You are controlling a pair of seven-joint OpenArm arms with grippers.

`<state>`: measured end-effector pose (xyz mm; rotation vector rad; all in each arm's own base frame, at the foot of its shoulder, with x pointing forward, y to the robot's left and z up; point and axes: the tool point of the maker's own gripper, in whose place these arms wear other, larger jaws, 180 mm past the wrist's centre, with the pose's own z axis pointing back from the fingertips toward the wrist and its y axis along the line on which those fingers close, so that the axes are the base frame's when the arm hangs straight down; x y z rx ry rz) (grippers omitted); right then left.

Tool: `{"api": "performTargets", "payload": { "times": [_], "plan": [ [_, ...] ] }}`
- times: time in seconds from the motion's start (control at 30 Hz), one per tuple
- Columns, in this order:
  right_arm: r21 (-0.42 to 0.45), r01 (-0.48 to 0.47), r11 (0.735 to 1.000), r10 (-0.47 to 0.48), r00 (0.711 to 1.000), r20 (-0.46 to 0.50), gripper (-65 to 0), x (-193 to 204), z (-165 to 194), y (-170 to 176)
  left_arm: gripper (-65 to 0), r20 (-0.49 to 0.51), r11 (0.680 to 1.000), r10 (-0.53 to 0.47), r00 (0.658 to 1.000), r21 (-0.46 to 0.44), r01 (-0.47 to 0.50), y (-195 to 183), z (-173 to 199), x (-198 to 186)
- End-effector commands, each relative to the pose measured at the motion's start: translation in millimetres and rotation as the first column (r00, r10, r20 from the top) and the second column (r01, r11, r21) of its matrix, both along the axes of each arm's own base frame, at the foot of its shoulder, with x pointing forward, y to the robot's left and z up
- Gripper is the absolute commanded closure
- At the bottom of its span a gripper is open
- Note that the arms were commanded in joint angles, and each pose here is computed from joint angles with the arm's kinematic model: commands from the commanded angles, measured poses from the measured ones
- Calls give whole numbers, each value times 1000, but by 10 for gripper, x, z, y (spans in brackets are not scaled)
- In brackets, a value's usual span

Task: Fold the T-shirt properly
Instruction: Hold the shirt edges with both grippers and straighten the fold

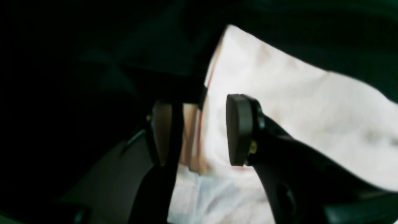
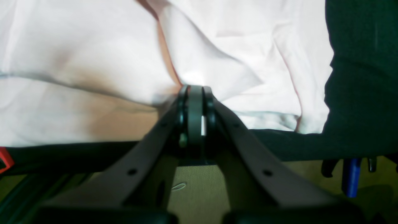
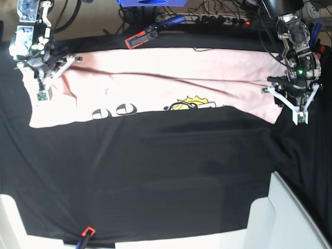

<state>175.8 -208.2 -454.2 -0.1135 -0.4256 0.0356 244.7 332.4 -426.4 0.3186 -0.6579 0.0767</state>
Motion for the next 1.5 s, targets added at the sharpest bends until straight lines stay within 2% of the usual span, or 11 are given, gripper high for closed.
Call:
{"api": "performTargets", "payload": {
  "times": [0.0, 0.2, 0.63, 0.97, 1.03, 1.07, 1.13, 1.23, 1.3, 1.47],
  "plan": [
    [-11, -2, 1000, 2, 999, 36, -3, 77, 79, -30, -289, 64, 1000, 14, 998, 27, -16, 121, 182, 111],
    [-11, -2, 1000, 2, 999, 33, -3, 67, 72, -30, -296, 137, 997, 66, 988, 41, -72, 291, 424, 230],
    [-12, -6, 1000, 6, 1000, 29, -3, 50, 69, -31, -289, 13, 981, 135, 991, -143, -132, 158, -249, 498],
    [-12, -7, 1000, 7, 1000, 28, -3, 43, 66, -30, -287, -28, 965, 142, 990, -217, -144, 21, -440, 663],
    [-13, -8, 1000, 8, 1000, 28, -3, 44, 67, -35, -284, -11, 967, 141, 990, -214, -140, 53, -440, 691],
    [-13, -8, 1000, 8, 1000, 28, -3, 44, 67, -35, -275, 2, 967, 142, 990, -213, -138, 70, -453, 697],
    [-13, -8, 1000, 8, 1000, 28, -3, 44, 67, -35, -218, -8, 964, 145, 989, -222, -143, 70, -545, 659],
    [-15, -8, 1000, 9, 1000, 28, -3, 44, 68, -40, -77, -22, 961, 149, 989, -233, -150, 71, -648, 606],
    [-15, -8, 1000, 9, 1000, 29, -3, 51, 71, -40, -8, -4, 962, 148, 989, -230, -145, 83, -634, 628],
    [-13, -8, 1000, 8, 999, 31, -3, 57, 72, -35, 0, 33, 964, 158, 987, -219, -147, 158, -522, 685]
  ]
}}
